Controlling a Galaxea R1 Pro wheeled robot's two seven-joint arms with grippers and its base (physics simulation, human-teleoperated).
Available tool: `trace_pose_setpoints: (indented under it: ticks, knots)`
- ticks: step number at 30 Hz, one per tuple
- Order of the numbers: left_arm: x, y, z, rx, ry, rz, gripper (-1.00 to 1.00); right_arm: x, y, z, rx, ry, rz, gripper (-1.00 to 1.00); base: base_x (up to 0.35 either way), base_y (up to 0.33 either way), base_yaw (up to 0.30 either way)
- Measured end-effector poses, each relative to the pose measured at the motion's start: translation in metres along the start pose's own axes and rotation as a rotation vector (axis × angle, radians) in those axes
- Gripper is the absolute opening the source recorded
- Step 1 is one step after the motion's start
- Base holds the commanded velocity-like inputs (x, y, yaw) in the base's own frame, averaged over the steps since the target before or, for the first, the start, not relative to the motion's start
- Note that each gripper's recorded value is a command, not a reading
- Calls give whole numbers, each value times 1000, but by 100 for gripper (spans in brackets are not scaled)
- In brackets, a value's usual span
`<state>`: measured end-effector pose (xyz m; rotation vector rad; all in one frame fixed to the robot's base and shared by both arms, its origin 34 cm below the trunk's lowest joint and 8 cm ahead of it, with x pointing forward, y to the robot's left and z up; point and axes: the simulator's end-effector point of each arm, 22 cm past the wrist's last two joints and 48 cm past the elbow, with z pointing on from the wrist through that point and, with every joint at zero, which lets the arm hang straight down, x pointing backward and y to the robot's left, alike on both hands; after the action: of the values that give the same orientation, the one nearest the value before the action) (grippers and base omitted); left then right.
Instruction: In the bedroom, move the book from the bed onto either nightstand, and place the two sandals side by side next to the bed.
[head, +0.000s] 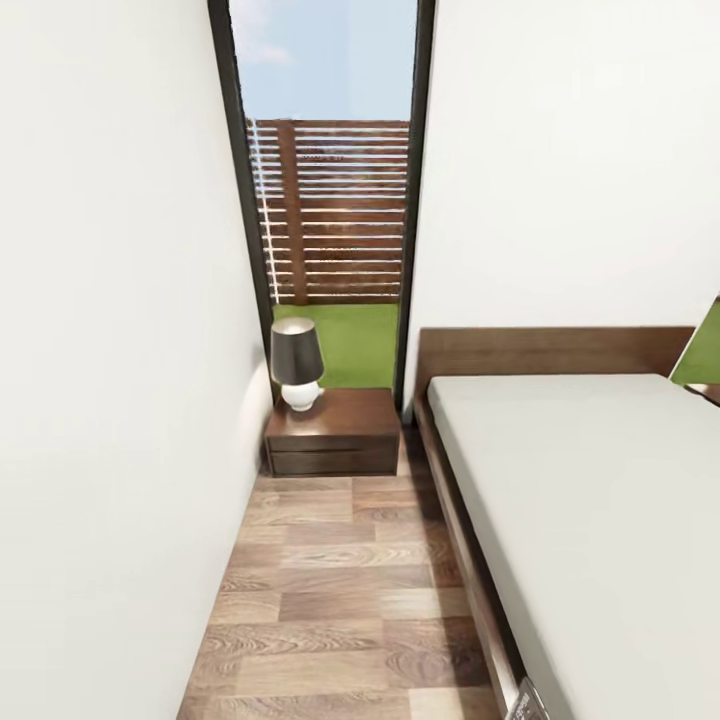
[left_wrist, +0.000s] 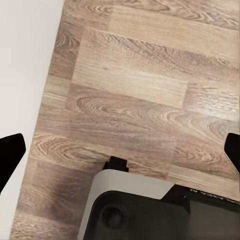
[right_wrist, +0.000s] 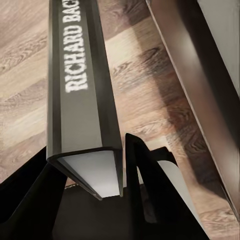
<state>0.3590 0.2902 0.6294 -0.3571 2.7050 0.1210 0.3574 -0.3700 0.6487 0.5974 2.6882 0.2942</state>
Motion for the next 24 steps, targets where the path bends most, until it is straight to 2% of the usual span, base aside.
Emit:
trace_pose_setpoints:
  ticks: [24]
  knots:
    - [0,0,0,0,0,0,100,0,-1,0,1,0,0,-100,333,0,0]
